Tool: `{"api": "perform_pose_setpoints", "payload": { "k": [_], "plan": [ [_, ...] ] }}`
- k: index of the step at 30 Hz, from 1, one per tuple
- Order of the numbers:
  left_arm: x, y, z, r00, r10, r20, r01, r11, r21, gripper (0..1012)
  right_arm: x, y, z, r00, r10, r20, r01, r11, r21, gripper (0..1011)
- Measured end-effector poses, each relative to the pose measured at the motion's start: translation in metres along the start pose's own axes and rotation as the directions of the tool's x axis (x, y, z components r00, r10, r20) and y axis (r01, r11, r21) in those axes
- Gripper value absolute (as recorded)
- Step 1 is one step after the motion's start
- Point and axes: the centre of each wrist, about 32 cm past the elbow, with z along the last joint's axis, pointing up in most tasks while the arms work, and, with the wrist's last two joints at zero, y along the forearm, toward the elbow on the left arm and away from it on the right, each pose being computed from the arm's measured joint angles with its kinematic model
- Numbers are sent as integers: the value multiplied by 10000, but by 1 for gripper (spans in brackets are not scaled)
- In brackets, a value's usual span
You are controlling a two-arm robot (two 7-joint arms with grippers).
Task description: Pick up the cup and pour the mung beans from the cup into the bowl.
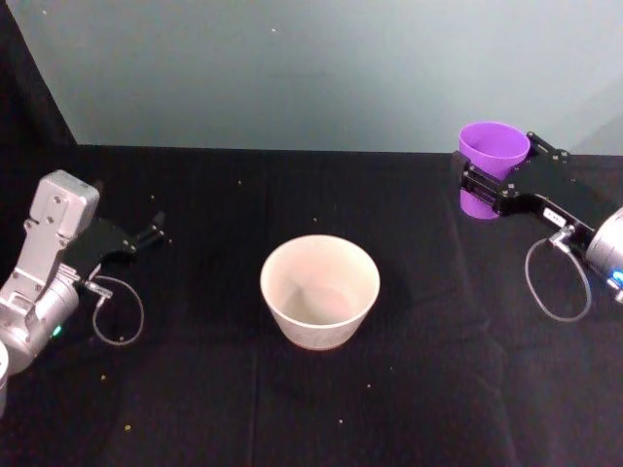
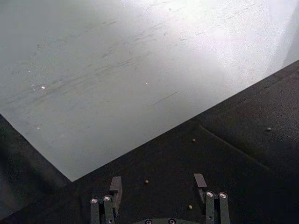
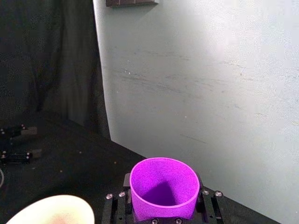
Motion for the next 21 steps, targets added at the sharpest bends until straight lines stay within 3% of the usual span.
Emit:
{"api": "perform_pose_setpoints", "payload": {
  "k": [11, 17, 21],
  "plan": [
    [0, 0, 0, 10000, -1, 0, 1, 10000, -1, 1000, -1, 45, 78, 9990, 344, 297, -350, 9992, 185, 735],
    [0, 0, 0, 10000, 0, -1, 0, 10000, 1, 1000, 13, 193, 72, 9979, 517, 399, -526, 9984, 221, 735],
    [0, 0, 0, 10000, -1, -1, 1, 10000, 0, 1000, 5, 373, 15, 9957, 699, 613, -708, 9974, 125, 735]
  ]
}}
